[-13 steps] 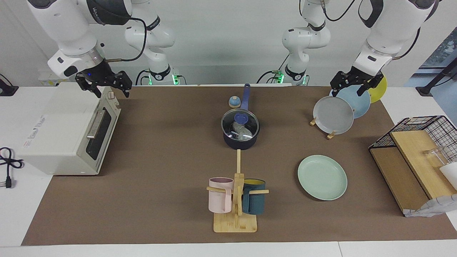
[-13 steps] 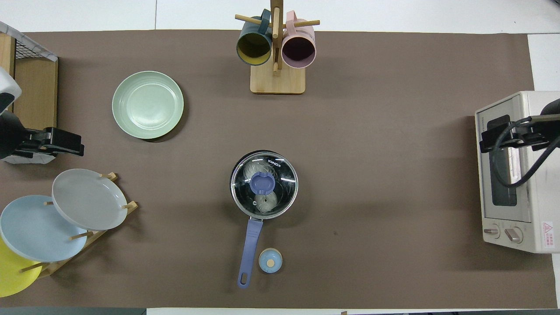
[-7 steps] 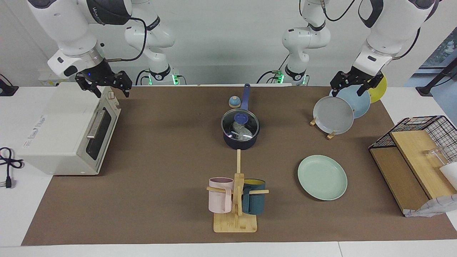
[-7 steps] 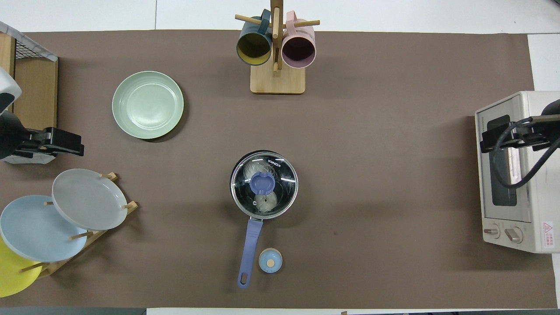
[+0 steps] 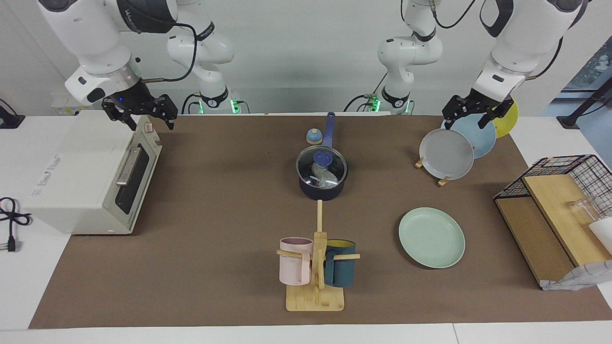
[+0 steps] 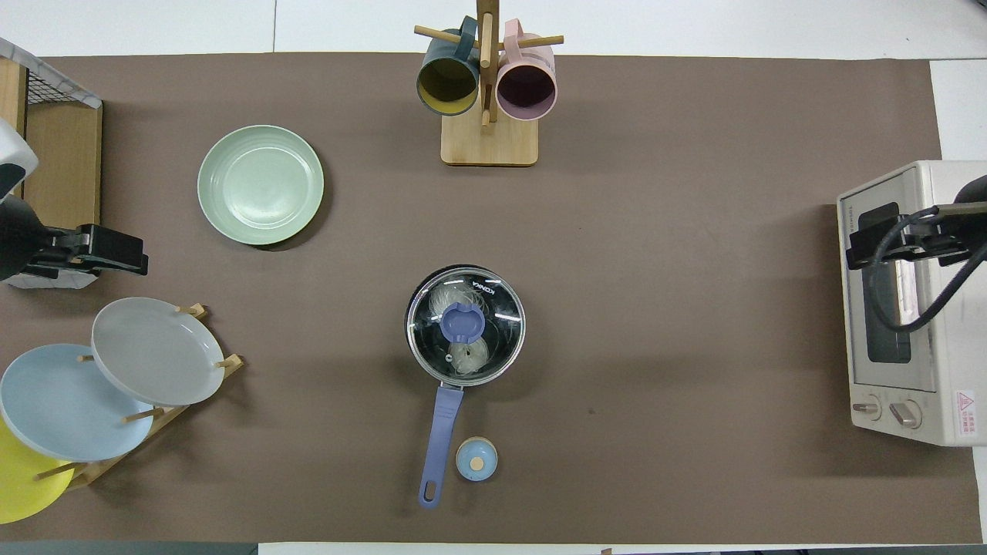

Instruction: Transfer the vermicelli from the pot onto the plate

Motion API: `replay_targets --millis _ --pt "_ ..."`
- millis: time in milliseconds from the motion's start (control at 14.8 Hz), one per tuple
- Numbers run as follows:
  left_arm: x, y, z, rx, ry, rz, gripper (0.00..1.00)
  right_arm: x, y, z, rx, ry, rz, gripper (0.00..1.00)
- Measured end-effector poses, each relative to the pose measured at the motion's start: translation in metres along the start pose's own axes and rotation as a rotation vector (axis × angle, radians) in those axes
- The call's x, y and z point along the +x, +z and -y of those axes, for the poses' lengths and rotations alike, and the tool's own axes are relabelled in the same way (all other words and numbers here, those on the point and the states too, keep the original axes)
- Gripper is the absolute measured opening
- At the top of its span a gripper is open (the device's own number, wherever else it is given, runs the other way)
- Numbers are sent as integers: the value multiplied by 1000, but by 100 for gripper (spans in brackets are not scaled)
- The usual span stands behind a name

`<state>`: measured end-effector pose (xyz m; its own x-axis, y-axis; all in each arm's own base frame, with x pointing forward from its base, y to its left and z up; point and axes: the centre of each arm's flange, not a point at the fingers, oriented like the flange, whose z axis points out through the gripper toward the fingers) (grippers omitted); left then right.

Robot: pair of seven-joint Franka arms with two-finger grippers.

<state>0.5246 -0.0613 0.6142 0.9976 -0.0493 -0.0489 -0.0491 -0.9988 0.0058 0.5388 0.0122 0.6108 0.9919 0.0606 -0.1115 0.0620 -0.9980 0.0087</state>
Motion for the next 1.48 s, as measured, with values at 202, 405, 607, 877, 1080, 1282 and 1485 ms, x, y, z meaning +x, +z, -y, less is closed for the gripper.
replay_targets --millis 202,405,607,877,1080,1282,1485 --pt "0 0 0 0 0 0 100 3 -4 39 -8 -72 -35 100" --pt "0 0 -1 0 2 0 100 4 -1 92 11 -105 -50 100" --pt "0 0 -1 0 2 0 100 11 18 166 34 -46 -55 100" --pt "0 0 -1 0 2 1 100 18 66 293 43 20 -74 100" --pt "0 0 -1 0 1 1 100 20 98 357 61 52 -95 100" --pt "0 0 0 0 0 1 100 19 112 393 60 72 -87 100" --pt "0 0 0 0 0 1 100 16 126 419 61 86 -86 100"
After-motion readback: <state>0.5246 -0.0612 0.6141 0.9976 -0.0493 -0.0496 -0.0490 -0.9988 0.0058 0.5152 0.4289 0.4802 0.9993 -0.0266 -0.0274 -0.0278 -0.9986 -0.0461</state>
